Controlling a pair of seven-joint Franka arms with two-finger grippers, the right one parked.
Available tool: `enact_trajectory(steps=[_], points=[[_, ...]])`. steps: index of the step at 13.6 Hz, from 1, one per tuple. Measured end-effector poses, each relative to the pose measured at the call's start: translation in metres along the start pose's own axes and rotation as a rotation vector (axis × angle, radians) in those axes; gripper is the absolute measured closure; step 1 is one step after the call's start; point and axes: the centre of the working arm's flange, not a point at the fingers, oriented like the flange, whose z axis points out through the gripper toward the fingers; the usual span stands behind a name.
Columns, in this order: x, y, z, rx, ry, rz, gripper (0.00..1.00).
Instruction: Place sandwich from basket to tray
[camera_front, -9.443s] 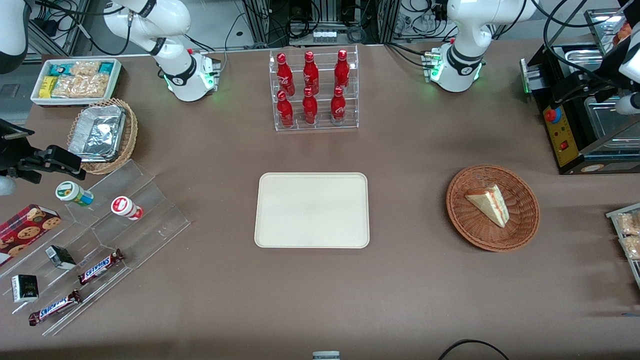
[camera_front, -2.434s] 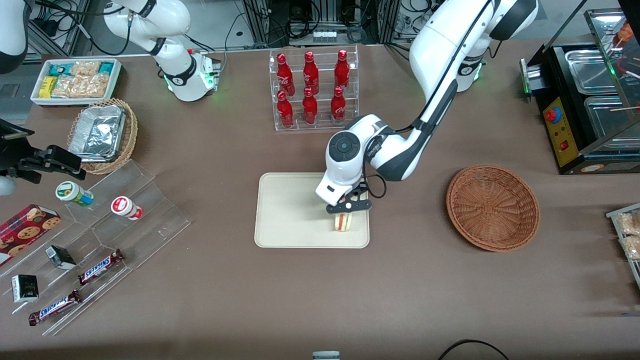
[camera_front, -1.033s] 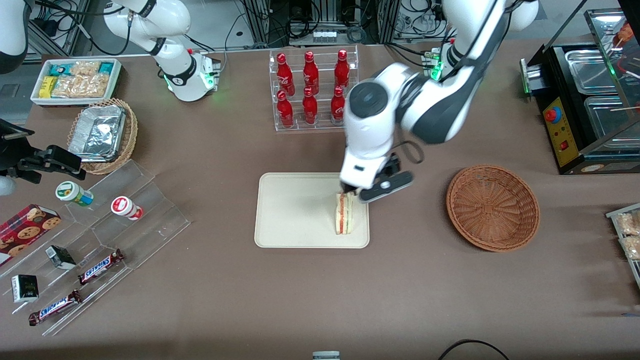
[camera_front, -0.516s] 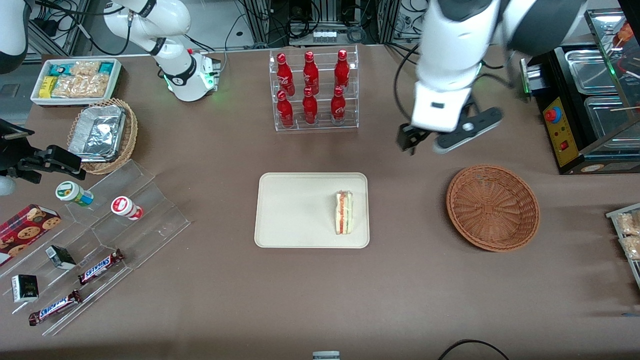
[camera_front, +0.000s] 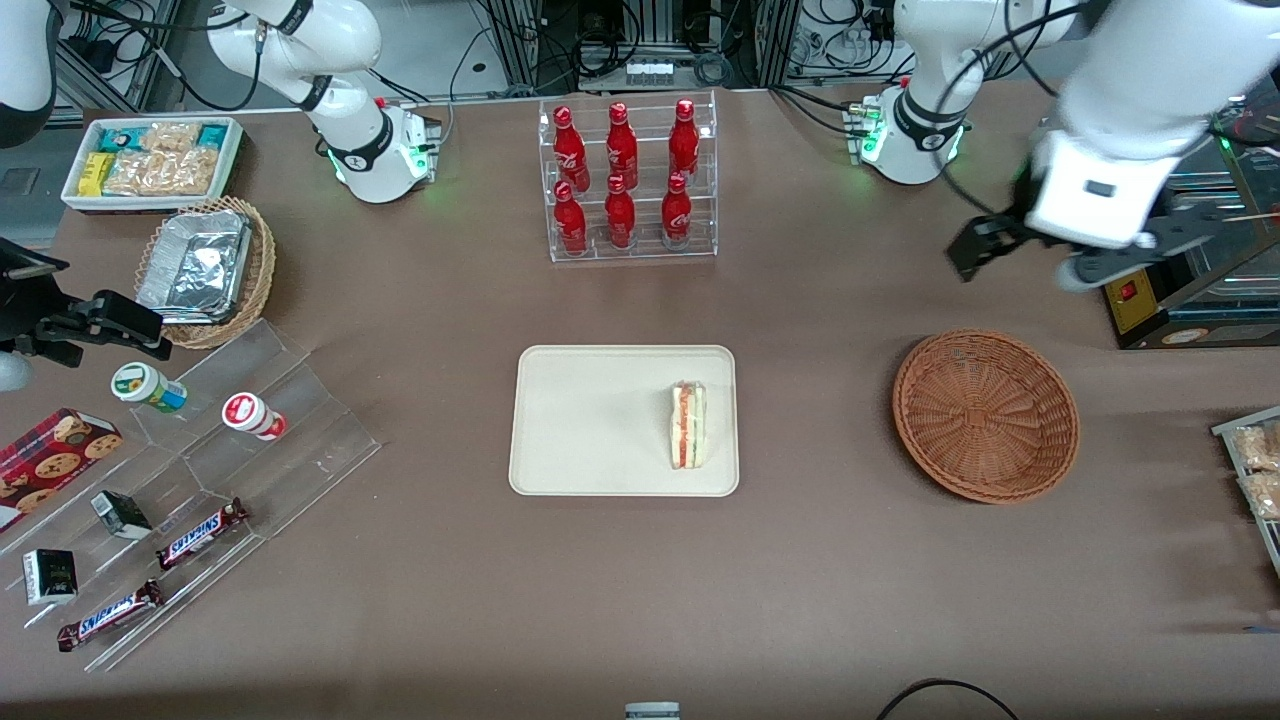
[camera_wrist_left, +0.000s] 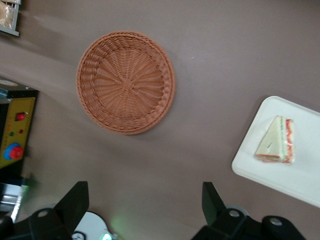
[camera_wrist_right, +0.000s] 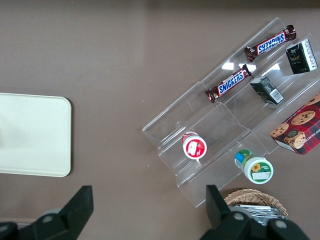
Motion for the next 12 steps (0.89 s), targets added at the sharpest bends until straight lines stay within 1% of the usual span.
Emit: enact_trajectory(steps=[3, 7, 9, 12], points=[[0.008, -0.048, 0.000, -0.020, -0.025, 0.054, 0.00], [0.015, -0.111, -0.002, -0.045, -0.043, 0.136, 0.00], [0.015, -0.126, -0.004, -0.051, -0.043, 0.194, 0.00], [0.012, -0.121, -0.004, -0.052, -0.041, 0.231, 0.00]])
